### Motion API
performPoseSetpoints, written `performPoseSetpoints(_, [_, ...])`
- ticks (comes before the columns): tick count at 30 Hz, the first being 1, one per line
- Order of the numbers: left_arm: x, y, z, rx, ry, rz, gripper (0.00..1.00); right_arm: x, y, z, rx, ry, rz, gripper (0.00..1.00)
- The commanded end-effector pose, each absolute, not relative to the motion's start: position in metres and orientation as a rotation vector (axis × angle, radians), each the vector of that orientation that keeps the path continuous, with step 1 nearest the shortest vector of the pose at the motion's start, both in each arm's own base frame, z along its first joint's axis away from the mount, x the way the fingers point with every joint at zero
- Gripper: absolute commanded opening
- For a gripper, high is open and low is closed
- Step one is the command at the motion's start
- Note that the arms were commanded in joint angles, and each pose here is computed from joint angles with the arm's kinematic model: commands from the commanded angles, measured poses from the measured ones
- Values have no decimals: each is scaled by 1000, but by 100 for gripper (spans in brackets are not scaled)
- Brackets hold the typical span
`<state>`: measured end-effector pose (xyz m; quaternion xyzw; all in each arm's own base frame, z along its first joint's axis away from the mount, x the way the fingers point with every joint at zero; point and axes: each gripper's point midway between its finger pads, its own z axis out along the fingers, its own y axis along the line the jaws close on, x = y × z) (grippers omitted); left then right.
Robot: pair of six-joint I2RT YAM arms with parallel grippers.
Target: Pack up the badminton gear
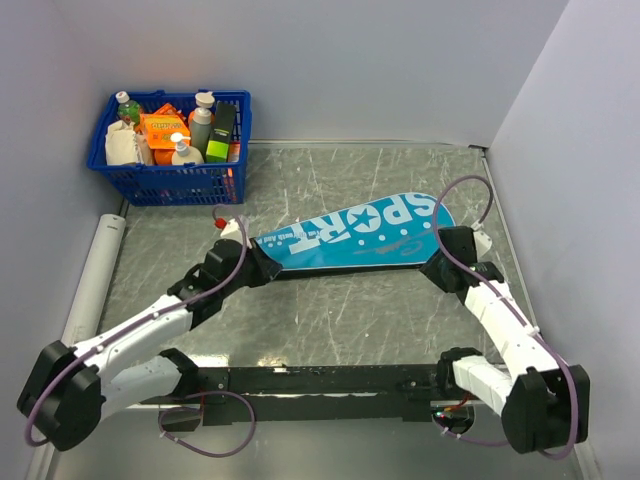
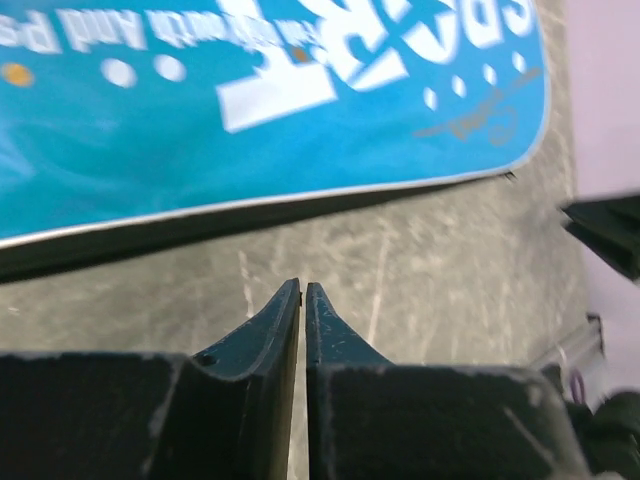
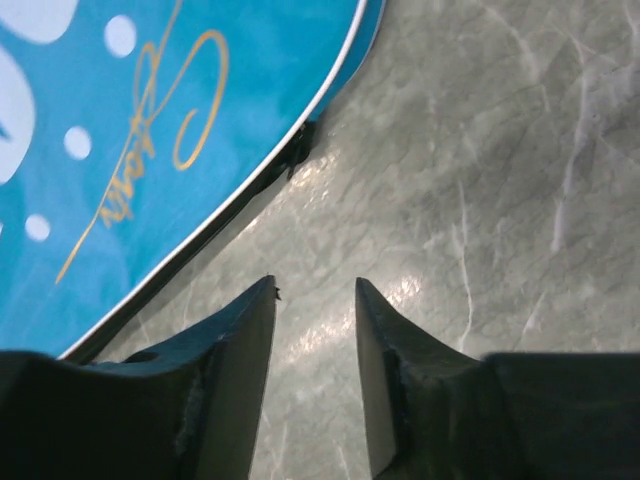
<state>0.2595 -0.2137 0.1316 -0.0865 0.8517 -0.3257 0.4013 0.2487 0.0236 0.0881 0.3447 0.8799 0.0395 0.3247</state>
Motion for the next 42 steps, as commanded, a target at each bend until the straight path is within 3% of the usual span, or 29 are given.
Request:
performPoseSetpoints(1, [246,-221,139,-143,2143,-880,12,271,26,88,889,2291,168,41])
performPoseSetpoints(14, [244,-225,131,-89,2139,-893,25,298,26,72,924,2314,147,34])
performPoseSetpoints(42, [250,-226,125,-71,2158,-853,25,316,13,52,969,2313,114,30])
